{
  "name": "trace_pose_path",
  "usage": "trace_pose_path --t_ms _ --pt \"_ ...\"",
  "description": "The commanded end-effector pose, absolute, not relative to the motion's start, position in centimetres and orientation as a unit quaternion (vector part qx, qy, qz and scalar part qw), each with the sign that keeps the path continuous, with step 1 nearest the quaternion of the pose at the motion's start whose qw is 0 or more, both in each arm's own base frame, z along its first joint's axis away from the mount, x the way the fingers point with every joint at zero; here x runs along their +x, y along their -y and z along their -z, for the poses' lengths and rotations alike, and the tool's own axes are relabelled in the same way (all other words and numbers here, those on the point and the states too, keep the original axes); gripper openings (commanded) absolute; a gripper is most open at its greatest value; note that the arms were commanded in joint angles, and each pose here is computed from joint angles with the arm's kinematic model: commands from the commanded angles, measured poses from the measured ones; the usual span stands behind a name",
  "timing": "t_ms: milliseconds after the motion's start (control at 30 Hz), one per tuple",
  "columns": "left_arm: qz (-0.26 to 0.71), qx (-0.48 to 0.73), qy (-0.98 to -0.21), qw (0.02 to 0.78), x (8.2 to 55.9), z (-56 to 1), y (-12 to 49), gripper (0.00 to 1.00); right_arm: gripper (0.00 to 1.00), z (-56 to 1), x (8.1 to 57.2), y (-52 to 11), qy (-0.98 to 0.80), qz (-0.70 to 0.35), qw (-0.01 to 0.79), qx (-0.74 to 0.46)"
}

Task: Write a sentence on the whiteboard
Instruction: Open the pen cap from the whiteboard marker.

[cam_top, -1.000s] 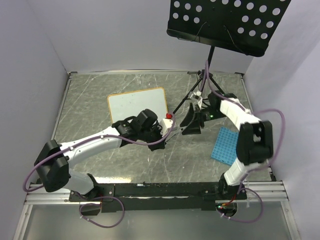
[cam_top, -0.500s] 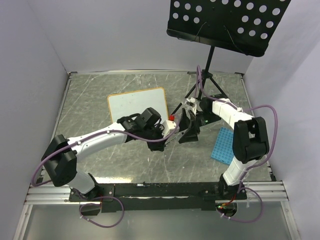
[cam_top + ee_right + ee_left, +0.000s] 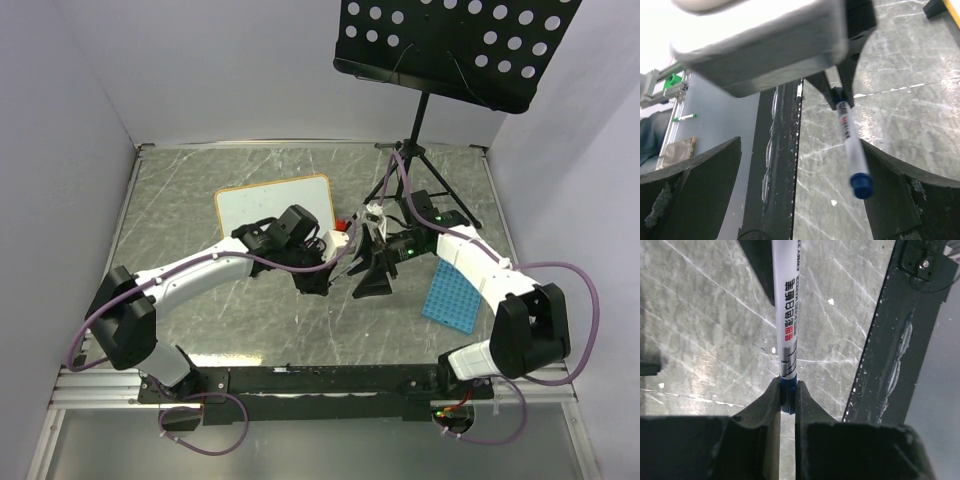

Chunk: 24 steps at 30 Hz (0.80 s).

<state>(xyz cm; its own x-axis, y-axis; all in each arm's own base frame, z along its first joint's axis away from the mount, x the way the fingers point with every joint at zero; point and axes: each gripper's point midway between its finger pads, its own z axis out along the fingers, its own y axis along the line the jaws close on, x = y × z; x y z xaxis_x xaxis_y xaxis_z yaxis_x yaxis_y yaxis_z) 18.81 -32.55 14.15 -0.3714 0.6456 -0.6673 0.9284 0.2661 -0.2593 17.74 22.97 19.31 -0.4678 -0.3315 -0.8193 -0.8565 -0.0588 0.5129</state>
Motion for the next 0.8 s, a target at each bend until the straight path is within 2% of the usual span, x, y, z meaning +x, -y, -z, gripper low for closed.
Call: trace_pose_path --t_ms 0,267,500,533,767 --pt "0.348 0.529 -0.742 0.223 18.20 -15.74 33.20 0.01 0.95 -20.41 18.63 -23.79 -0.633 -0.579 0.238 -0.456" --pt "0.357 0.535 -0.738 0.205 17.71 -15.34 33.29 0.01 0.72 -20.56 18.79 -24.23 -0.634 -0.598 0.217 -0.439" --pt "0.365 0.536 -0.735 0.198 17.65 -15.09 33.77 0.01 0.58 -20.40 19.00 -24.50 -0.636 -0.612 0.201 -0.426" --pt "0.366 0.536 -0.734 0.199 17.68 -15.16 33.84 0.01 0.52 -20.31 19.15 -24.47 -0.637 -0.612 0.200 -0.423" --pt "0.361 0.536 -0.736 0.202 17.99 -15.16 33.96 0.01 0.43 -20.00 18.95 -24.74 -0.638 -0.617 0.186 -0.422"
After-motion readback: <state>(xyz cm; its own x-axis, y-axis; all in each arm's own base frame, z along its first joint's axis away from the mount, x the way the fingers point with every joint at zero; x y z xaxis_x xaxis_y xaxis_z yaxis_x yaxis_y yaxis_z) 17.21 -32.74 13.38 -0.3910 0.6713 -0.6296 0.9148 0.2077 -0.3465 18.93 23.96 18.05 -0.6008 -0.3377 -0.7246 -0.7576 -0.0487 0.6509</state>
